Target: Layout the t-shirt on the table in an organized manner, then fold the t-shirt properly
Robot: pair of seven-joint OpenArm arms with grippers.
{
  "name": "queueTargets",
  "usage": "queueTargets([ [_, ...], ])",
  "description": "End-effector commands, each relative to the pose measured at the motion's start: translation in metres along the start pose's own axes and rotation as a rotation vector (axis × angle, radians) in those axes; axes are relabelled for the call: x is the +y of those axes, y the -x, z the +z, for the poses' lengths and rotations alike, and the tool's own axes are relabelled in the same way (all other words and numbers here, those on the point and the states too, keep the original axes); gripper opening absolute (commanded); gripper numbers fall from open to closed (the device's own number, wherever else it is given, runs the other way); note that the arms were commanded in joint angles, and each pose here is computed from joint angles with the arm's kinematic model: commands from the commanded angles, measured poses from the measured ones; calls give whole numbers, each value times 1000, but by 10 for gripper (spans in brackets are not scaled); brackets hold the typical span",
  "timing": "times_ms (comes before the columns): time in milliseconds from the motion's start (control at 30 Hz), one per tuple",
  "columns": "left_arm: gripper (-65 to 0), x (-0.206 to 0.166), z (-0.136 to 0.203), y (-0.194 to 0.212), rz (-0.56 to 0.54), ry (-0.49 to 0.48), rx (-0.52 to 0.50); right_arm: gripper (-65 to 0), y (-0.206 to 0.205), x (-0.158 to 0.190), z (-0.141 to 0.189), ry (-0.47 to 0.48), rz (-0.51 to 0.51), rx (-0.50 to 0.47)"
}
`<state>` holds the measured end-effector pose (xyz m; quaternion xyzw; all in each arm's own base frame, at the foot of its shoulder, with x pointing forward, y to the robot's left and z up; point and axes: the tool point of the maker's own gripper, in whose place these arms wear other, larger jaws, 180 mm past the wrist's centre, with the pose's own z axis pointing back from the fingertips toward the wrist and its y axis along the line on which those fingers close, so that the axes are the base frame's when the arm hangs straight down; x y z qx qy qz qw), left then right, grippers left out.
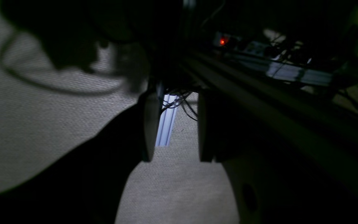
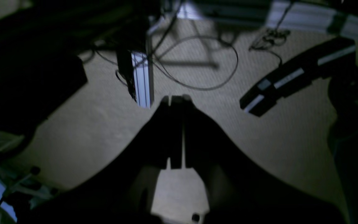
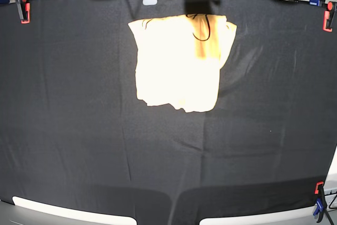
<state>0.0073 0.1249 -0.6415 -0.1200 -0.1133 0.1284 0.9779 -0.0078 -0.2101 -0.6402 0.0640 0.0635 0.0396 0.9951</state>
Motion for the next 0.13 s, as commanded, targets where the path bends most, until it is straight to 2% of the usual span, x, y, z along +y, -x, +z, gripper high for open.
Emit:
queueTargets([
  [0,-456,5,2,3,0,-10,1,-650,-2,-10,3,16,-3,-11],
  [100,-456,5,2,1,-1,-10,-2,-650,-3,-15,4,24,-3,-19],
])
